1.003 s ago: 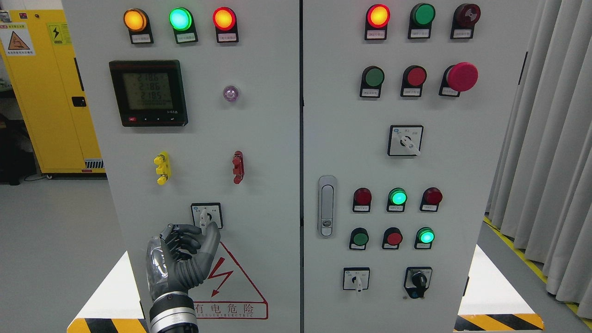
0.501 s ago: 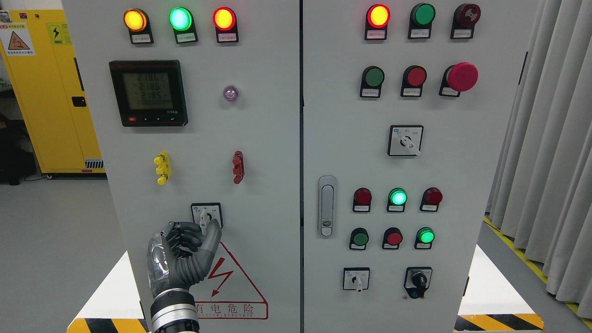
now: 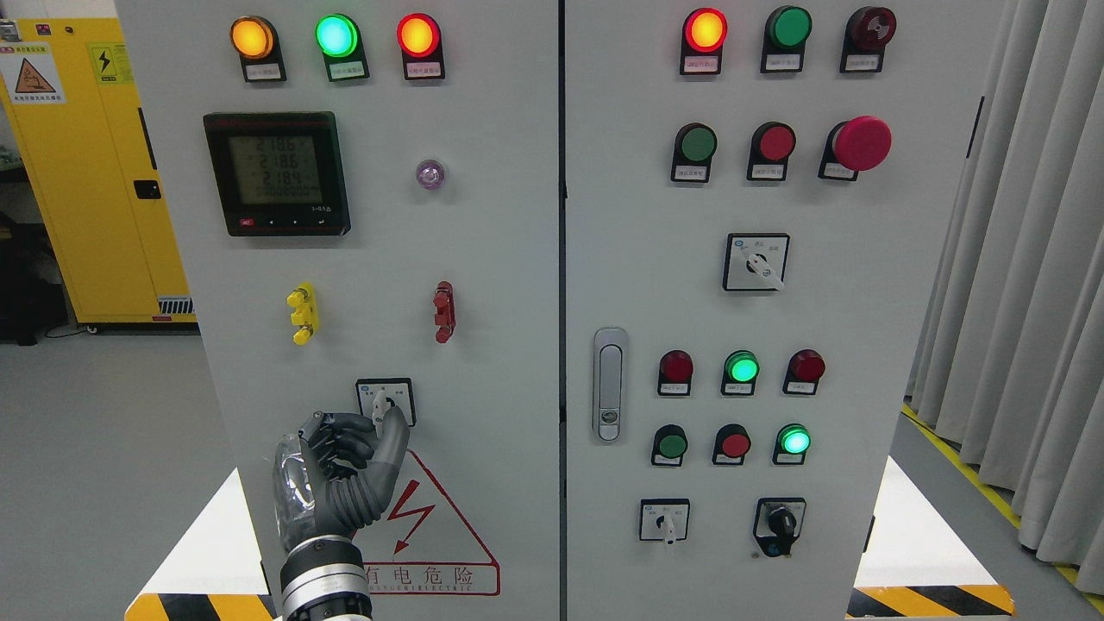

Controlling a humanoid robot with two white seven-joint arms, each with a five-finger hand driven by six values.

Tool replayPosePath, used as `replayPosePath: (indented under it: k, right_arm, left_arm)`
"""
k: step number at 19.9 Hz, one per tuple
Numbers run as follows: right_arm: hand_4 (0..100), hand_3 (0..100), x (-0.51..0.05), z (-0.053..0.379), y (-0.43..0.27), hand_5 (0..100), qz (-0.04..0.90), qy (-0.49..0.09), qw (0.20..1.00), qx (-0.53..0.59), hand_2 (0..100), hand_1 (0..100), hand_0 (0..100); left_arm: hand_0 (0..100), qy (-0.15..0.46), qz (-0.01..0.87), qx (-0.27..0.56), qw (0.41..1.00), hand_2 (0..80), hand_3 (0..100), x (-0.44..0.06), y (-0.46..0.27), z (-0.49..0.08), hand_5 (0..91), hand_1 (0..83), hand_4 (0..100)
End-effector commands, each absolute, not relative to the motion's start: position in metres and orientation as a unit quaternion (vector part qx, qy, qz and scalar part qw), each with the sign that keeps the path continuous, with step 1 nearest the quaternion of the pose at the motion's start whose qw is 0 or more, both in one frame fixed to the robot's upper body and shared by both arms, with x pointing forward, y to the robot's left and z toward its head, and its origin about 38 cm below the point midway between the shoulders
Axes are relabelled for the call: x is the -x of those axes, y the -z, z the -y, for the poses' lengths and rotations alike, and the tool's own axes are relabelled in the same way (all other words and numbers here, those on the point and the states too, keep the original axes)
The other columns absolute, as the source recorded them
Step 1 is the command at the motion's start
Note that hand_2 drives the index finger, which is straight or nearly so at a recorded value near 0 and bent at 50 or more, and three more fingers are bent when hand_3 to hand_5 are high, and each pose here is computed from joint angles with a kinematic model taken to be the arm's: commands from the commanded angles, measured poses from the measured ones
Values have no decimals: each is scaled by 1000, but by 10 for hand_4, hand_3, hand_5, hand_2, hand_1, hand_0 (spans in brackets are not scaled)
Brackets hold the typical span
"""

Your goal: Turn on light switch 1

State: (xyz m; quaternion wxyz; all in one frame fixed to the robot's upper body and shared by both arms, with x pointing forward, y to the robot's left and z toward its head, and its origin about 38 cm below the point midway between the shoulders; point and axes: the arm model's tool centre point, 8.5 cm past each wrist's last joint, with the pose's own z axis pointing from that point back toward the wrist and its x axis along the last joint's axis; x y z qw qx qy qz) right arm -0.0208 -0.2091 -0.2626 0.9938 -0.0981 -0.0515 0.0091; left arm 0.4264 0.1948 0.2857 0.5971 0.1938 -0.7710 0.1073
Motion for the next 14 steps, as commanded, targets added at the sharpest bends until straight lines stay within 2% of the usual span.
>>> replayPosePath:
  k: [1, 14]
  right_arm:
    - [0, 0, 21, 209, 263, 0, 49, 5, 994, 99, 40, 500, 0]
    - [0, 0, 22, 209, 263, 0, 48, 5, 994, 98, 40, 500, 0]
  left_arm:
    - [335, -103, 770, -193, 599, 629, 884, -427, -285, -192, 785, 737, 848]
    - [354, -100, 770, -195, 599, 637, 890, -429, -286, -190, 788, 728, 851]
